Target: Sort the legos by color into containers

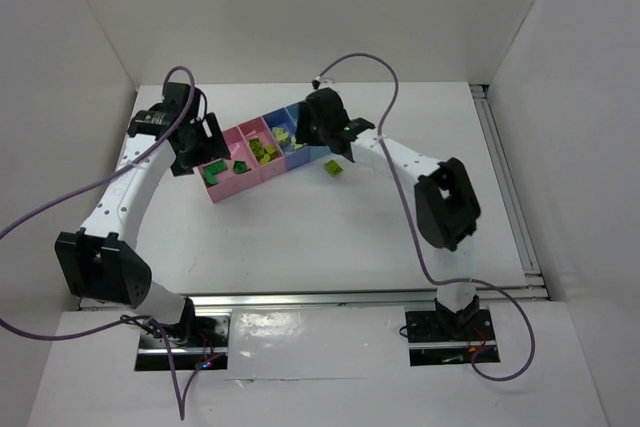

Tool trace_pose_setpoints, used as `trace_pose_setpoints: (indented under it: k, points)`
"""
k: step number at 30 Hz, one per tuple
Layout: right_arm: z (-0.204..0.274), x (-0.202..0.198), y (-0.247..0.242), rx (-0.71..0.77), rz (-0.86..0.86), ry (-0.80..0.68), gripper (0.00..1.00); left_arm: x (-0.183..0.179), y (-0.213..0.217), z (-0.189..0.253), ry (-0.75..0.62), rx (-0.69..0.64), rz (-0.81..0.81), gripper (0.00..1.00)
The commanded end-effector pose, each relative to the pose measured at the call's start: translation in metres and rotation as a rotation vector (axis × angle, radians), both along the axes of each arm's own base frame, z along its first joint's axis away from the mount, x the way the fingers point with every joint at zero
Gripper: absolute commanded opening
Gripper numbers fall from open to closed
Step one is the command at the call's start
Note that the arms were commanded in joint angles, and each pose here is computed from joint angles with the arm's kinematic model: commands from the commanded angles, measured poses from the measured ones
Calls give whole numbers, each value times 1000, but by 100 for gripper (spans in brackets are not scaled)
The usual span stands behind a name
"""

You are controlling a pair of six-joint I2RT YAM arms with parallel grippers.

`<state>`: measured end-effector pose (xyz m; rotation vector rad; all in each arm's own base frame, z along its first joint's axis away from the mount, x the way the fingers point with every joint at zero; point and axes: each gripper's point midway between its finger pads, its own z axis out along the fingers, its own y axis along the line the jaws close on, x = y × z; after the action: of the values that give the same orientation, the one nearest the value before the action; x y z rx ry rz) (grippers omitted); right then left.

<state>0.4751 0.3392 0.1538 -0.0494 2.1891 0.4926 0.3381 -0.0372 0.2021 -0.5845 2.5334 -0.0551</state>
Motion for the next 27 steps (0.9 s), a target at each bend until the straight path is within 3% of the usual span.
trace_pose_setpoints:
  k: [1, 2, 3, 5, 8, 12, 17, 23, 27]
  points:
    - [38, -23, -38, -35, -28, -151, 57, 6, -6, 15, -84, -47, -3, 92]
    - [47, -33, -53, -48, -28, -167, 61, 5, -6, 14, -99, -48, -3, 92]
    - [12, -51, -66, -127, 9, -115, 66, 6, -8, 15, -110, -60, -10, 93]
    - [-15, -69, -86, -204, 26, -52, 83, 3, -8, 18, -140, -58, -18, 94]
    - [-63, -94, -109, -323, 77, 54, 99, 6, -10, 22, -171, -69, -24, 94]
    - [-102, -95, -113, -387, 172, 118, 99, 9, -13, 20, -168, -84, -35, 94]
    - [-110, -61, -108, -412, 190, 84, 99, 13, -24, 17, -155, -100, -57, 94]
    - [-130, -29, -103, -406, 184, 77, 86, 14, -25, 14, -146, -99, -57, 94]
    - [-135, -19, -98, -404, 183, 71, 70, 16, -25, 10, -135, -103, -49, 93]
